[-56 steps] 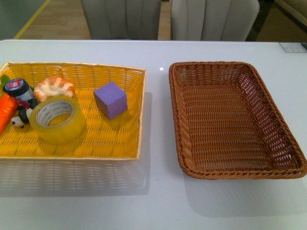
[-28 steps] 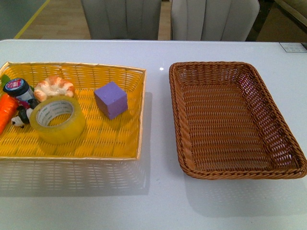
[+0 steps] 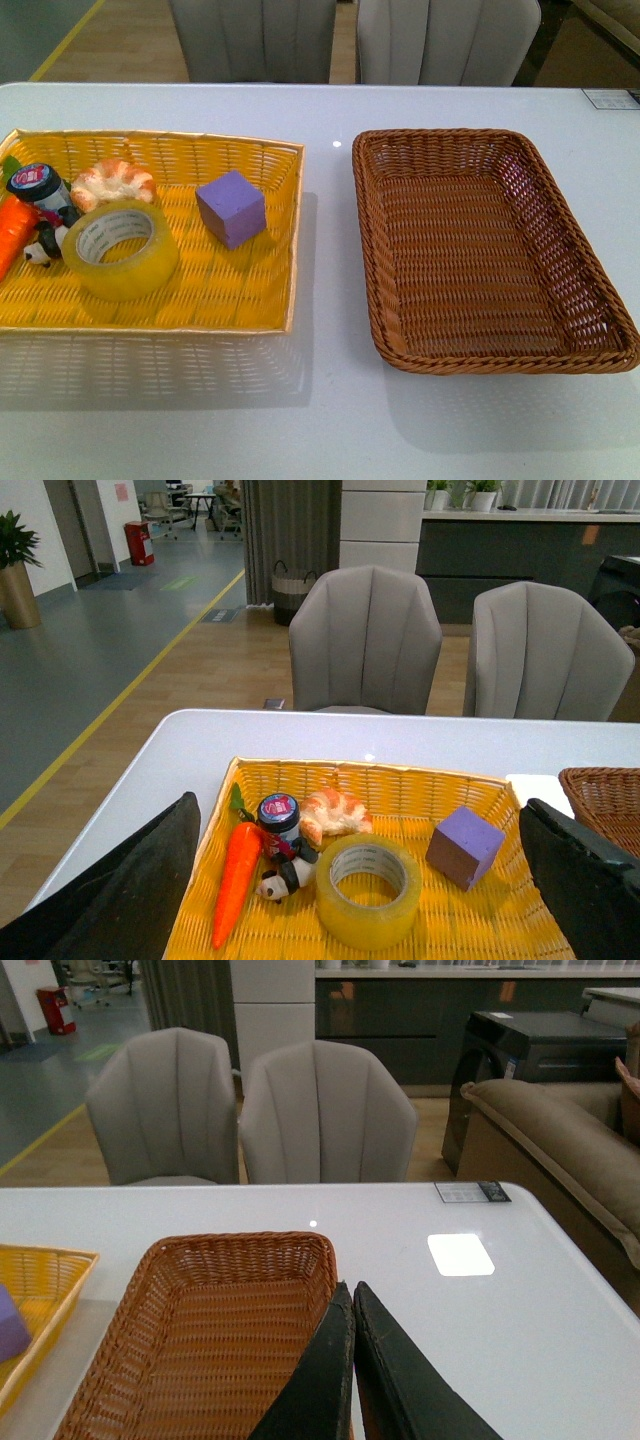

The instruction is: Move tape to another basket

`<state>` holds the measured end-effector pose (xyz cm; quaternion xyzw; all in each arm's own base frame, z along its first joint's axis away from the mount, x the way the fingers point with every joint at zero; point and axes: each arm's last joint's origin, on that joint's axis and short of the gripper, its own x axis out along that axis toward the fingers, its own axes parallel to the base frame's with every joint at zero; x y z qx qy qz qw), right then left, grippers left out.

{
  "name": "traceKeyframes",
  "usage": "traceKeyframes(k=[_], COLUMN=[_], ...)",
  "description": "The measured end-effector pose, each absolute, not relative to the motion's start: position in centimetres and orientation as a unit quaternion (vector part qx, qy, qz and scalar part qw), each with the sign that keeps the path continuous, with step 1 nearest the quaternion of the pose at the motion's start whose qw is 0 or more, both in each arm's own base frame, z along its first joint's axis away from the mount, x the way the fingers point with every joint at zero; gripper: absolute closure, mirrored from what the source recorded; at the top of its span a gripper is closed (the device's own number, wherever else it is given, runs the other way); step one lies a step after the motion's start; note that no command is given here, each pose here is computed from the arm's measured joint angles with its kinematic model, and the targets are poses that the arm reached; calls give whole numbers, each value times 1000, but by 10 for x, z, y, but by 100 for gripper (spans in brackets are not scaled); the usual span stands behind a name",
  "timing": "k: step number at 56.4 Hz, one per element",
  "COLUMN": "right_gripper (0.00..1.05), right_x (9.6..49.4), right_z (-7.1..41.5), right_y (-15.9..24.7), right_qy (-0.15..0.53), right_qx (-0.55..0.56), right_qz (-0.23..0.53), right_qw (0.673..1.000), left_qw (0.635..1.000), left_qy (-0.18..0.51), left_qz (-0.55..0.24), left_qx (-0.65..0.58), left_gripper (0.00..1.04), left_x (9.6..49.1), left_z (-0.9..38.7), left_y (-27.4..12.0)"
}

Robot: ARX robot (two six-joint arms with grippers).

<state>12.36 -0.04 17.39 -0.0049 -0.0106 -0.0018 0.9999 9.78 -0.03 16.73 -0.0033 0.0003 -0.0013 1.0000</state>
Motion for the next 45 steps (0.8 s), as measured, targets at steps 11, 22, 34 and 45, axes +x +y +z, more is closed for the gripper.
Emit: traceKeyframes(k=[11, 22, 34, 45], right_gripper=[103, 103, 103, 103], right_x=[118, 113, 109, 98], right_z=[174, 174, 174, 170], right_y=[0, 0, 0, 0], right_qy=[-12, -12, -12, -4], right_qx=[-5, -5, -5, -5], right_qz=[-2, -2, -2, -2], right_qw=[1000, 1000, 1000, 1000], left_qw=[1000, 1000, 1000, 1000], left_qy=[0, 0, 0, 0], left_qz=[-1, -2, -1, -1], left_qx=[-3, -3, -3, -3], left_gripper=[9, 9, 9, 9], left_x=[98, 98, 98, 98], left_z=[167, 167, 167, 167], left_y=[0, 0, 0, 0])
